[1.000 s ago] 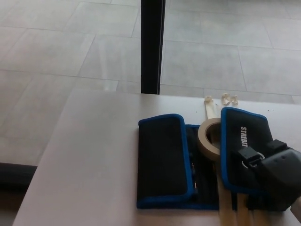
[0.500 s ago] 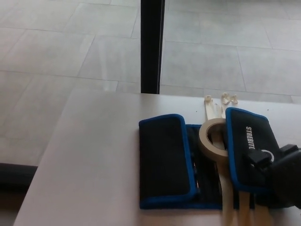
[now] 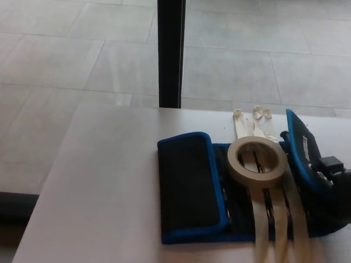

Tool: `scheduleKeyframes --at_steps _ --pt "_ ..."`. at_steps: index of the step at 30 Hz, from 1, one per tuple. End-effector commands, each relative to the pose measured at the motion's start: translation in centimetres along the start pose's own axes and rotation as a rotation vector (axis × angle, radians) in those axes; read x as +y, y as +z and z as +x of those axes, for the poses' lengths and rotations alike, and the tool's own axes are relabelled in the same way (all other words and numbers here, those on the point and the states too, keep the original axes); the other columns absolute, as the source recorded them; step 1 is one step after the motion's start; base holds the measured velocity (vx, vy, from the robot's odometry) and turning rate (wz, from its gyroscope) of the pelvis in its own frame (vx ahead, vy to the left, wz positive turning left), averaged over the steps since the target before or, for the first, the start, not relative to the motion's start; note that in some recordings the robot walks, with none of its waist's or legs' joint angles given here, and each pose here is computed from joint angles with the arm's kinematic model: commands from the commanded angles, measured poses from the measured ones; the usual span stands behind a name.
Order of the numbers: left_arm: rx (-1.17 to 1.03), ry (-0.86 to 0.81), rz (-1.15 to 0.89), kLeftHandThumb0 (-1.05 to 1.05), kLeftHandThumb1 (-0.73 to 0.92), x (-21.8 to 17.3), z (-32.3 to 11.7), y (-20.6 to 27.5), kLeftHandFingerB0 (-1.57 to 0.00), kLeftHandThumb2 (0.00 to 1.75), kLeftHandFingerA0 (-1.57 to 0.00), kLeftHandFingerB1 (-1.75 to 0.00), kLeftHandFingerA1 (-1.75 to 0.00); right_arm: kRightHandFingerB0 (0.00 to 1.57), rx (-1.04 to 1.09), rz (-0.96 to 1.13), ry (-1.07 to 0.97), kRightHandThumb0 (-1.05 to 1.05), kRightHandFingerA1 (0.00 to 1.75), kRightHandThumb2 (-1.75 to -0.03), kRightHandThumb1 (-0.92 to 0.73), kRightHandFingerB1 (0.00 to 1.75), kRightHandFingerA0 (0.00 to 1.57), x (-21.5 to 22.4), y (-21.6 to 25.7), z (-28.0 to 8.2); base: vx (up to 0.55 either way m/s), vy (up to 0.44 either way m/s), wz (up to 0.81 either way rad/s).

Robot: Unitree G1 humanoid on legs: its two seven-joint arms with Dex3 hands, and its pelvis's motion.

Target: The robot uses its right hand to open a black folded toolkit cover kept in the middle of the desk

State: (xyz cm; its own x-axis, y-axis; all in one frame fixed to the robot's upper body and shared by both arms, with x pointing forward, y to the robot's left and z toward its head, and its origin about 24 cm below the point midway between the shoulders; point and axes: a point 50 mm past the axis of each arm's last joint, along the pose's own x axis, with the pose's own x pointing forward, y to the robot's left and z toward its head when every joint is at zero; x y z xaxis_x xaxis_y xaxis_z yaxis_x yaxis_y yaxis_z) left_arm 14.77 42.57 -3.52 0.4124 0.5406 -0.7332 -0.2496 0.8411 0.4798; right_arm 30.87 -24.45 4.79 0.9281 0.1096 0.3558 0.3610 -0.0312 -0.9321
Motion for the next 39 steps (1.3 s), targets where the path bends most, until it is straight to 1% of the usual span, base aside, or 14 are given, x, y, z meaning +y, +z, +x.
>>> scheduleKeyframes --at_steps 1,15,16,17,21,25,26,27,29,30,31,34,38,39 --pt "-0.005 0.019 0.001 -0.96 0.24 1.2 -0.2 0.1 -0.32 1.33 -0.51 -0.93 -1.02 0.98 0.784 0.547 -0.18 -0.25 1.55 -0.72 -0.66 0.7 0.92 -1.2 -6.4 -0.9 0.0 0.0 0.0" --pt "-0.011 0.016 0.008 -1.04 0.26 1.3 -0.3 0.1 -0.35 1.36 -0.51 -0.96 -1.04 0.96 1.347 1.034 -0.303 -0.26 1.31 -0.83 -0.5 0.82 1.1 0.4 -11.2 -8.6 0.0 0.0 0.0" --pt "-0.006 0.025 -0.017 -1.04 0.12 1.3 -0.3 0.1 -0.2 1.3 -0.26 -0.89 -0.92 0.94 1.408 1.018 -0.324 -0.25 1.25 -0.79 -0.51 0.77 1.07 0.5 -11.5 -9.0 0.0 0.0 0.0" --pt "-0.007 0.025 -0.016 -1.01 0.16 1.3 -0.3 0.2 -0.44 1.33 -0.45 -1.04 -1.04 0.9 1.466 1.107 -0.407 -0.23 1.29 -0.77 -0.52 0.8 1.07 0.5 -11.7 -9.3 0.0 0.0 0.0" --pt "-0.006 0.017 -0.037 -0.98 0.15 1.2 -0.3 0.0 -0.4 1.34 -0.45 -1.03 -1.04 0.87 1.602 1.17 -0.466 -0.33 1.37 -0.7 -0.57 0.83 1.09 0.7 -12.6 -11.3 0.0 0.0 0.0" --pt "-0.003 0.019 -0.012 -0.98 0.15 1.1 -0.2 -0.1 -0.41 1.34 -0.43 -1.02 -1.03 0.81 1.742 1.27 -0.521 -0.35 1.27 -1.02 -0.51 0.88 1.2 0.8 -13.5 -14.2 0.0 0.0 0.0" --pt "-0.002 0.021 -0.027 -0.95 0.13 1.1 -0.2 -0.1 -0.41 1.36 -0.42 -1.03 -1.03 0.8 1.735 1.279 -0.476 -0.29 1.43 -0.78 -0.59 0.87 0.97 0.9 -13.7 -14.7 0.0 0.0 0.0" --pt "-0.005 0.021 -0.016 -0.98 0.14 1.1 -0.2 -0.1 -0.43 1.34 -0.41 -1.03 -1.02 0.84 1.694 1.145 -0.359 -0.34 1.1 -0.6 -0.72 0.69 0.93 0.9 -13.7 -15.2 0.0 0.0 0.0" --pt "-0.003 0.029 0.005 -0.95 0.14 1.0 -0.2 0.0 -0.46 1.37 -0.43 -1.03 -1.02 0.4 1.755 1.223 -0.35 -0.37 0.67 -0.66 -0.87 0.47 0.66 0.8 -14.0 -15.2 0.0 0.0 0.0" --pt "-0.01 0.02 0.013 -0.94 0.16 1.0 -0.2 -0.1 -0.44 1.32 -0.45 -0.97 -0.98 0.27 1.786 1.28 -0.4 -0.52 1.17 -0.73 -0.92 0.48 0.46 0.8 -14.0 -15.5 0.0 0.0 0.0" --pt "-0.012 0.011 -0.001 -0.9 0.1 0.9 -0.2 -0.1 -0.42 1.43 -0.39 -1.08 -1.07 0.09 1.792 1.311 -0.394 -0.67 0.93 -0.72 -0.91 0.4 0.31 0.5 -14.0 -15.5 0.0 0.0 0.0" --pt "-0.003 0.017 -0.009 -0.91 0.09 0.9 -0.2 -0.3 -0.43 1.42 -0.44 -1.08 -1.09 0.0 1.759 1.326 -0.381 -0.81 0.59 -0.91 -0.79 0.0 0.28 0.1 -14.1 -15.9 0.0 0.0 0.0" --pt "0.006 0.029 -0.009 -0.92 0.12 1.1 -0.2 -0.5 -0.49 1.36 -0.51 -1.01 -1.04 0.0 1.74 1.279 -0.358 -0.92 0.81 -1.14 -0.83 0.13 0.38 -0.3 -14.4 -16.0 0.0 0.0 0.0" --pt "0.005 0.04 -0.004 -0.89 0.07 1.1 -0.2 -0.6 -0.49 1.43 -0.47 -1.08 -1.08 0.0 1.735 1.269 -0.359 -0.84 1.25 -0.7 -0.92 0.16 0.41 -0.5 -14.6 -16.0 0.0 0.0 0.0"
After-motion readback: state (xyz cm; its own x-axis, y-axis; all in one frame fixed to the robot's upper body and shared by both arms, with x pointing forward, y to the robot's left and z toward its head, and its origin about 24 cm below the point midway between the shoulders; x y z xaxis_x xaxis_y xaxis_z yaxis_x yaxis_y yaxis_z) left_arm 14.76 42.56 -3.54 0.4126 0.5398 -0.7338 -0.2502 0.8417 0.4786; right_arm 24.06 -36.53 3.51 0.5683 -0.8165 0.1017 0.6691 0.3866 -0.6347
